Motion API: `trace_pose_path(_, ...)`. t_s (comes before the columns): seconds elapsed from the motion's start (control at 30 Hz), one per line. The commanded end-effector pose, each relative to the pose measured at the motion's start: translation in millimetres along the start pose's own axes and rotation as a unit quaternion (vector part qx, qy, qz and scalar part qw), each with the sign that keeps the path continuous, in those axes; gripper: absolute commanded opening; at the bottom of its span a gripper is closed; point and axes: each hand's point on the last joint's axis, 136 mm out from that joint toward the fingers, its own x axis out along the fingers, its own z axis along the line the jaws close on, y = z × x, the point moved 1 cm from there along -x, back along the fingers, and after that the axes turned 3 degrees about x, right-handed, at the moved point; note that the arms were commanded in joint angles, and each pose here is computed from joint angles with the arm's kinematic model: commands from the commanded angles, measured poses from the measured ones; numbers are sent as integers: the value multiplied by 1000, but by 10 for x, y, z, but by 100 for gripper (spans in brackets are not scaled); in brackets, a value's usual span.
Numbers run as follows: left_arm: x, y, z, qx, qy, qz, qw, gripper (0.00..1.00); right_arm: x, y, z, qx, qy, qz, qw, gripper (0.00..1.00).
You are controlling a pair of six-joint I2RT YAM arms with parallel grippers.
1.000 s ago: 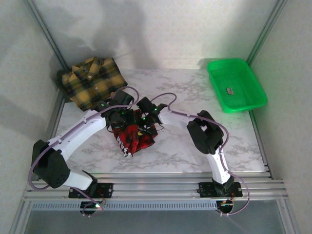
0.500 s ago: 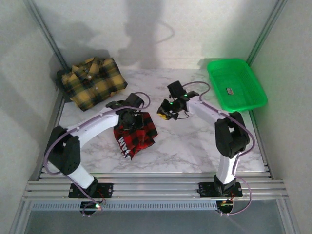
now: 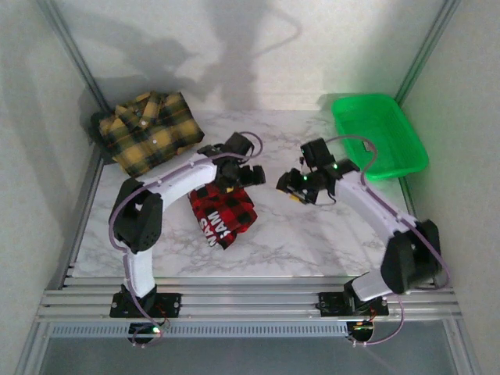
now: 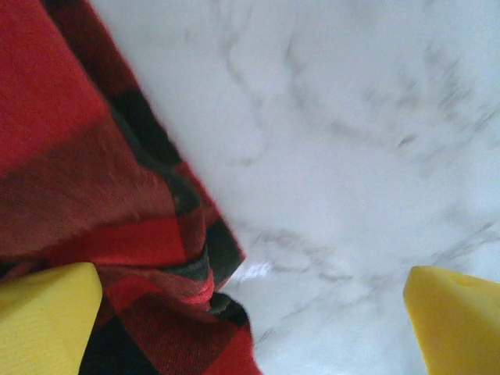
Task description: Fold and stack the long sleeve shirts
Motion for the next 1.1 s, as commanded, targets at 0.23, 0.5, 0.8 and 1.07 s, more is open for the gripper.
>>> trace_pose_path(0.23,-1196,-871,756,-101,31,-143,984,93,372,1194,792,-111,-109,72,985,52)
trace_pose_path(0.5,-447,-951,776,-91,92,-88,988,32,1103,1116,1036,-43,-10,97,994,22)
trace_pose_path(0.8,232,-546,2007,-161,-82,-49,982,29,1486,645,639,-69,147,60,985,17)
trace_pose_path(1.07,59,-190,2315,-215,-90,-74,970,53,1718,444,283,-69,228,40,970,16)
